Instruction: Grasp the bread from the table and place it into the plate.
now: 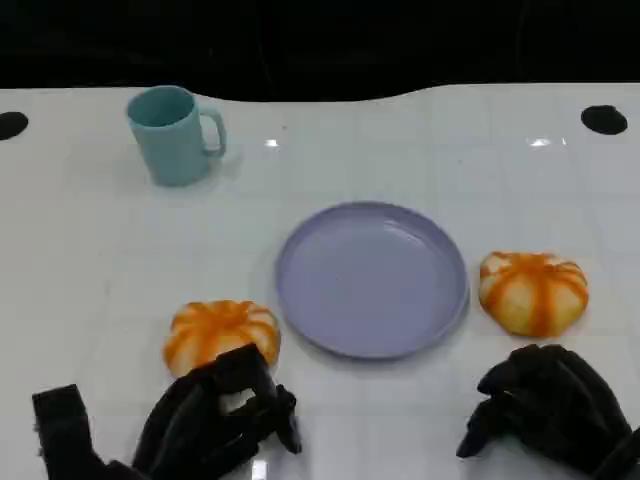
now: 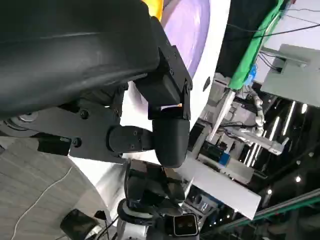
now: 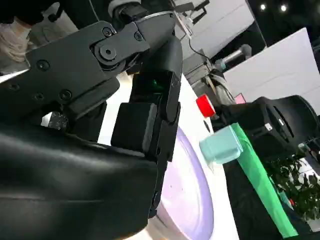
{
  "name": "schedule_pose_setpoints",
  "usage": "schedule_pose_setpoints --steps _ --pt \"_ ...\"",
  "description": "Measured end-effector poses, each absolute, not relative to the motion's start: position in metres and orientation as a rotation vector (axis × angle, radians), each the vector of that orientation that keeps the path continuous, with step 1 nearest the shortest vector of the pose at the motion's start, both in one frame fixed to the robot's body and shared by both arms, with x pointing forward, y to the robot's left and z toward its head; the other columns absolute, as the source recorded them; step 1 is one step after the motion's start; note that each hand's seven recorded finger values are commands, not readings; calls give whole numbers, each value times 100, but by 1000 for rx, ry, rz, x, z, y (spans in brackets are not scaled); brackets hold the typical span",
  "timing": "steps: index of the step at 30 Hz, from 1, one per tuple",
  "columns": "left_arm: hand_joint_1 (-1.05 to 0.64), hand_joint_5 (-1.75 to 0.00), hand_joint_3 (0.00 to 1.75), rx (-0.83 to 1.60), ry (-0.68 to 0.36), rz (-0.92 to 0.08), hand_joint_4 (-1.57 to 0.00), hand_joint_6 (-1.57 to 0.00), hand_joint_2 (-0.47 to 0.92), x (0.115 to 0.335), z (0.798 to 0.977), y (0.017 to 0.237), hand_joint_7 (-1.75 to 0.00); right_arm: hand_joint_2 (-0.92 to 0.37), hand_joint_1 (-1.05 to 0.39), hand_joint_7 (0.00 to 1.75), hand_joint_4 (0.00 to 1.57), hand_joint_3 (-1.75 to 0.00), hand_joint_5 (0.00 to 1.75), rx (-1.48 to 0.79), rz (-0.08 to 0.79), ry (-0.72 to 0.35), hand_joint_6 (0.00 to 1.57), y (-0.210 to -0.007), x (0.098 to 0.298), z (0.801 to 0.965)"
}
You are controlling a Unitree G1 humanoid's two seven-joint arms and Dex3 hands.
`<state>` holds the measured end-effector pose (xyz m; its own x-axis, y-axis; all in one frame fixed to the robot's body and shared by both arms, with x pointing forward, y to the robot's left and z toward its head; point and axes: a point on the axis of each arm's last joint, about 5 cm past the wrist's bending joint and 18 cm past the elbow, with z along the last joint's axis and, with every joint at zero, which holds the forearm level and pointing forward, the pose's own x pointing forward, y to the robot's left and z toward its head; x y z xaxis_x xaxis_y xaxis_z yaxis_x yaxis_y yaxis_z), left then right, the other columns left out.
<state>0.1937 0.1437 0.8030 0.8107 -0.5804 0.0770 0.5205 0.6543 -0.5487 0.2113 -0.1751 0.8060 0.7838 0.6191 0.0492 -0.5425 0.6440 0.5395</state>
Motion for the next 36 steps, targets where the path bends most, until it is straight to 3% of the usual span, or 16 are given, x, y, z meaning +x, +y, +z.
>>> schedule_pose_setpoints --steps 36 --pt "-57 -174 23 -586 101 -625 -67 -72 92 193 802 143 -137 -72 -64 4 157 0 31 565 664 149 157 -176 211 806"
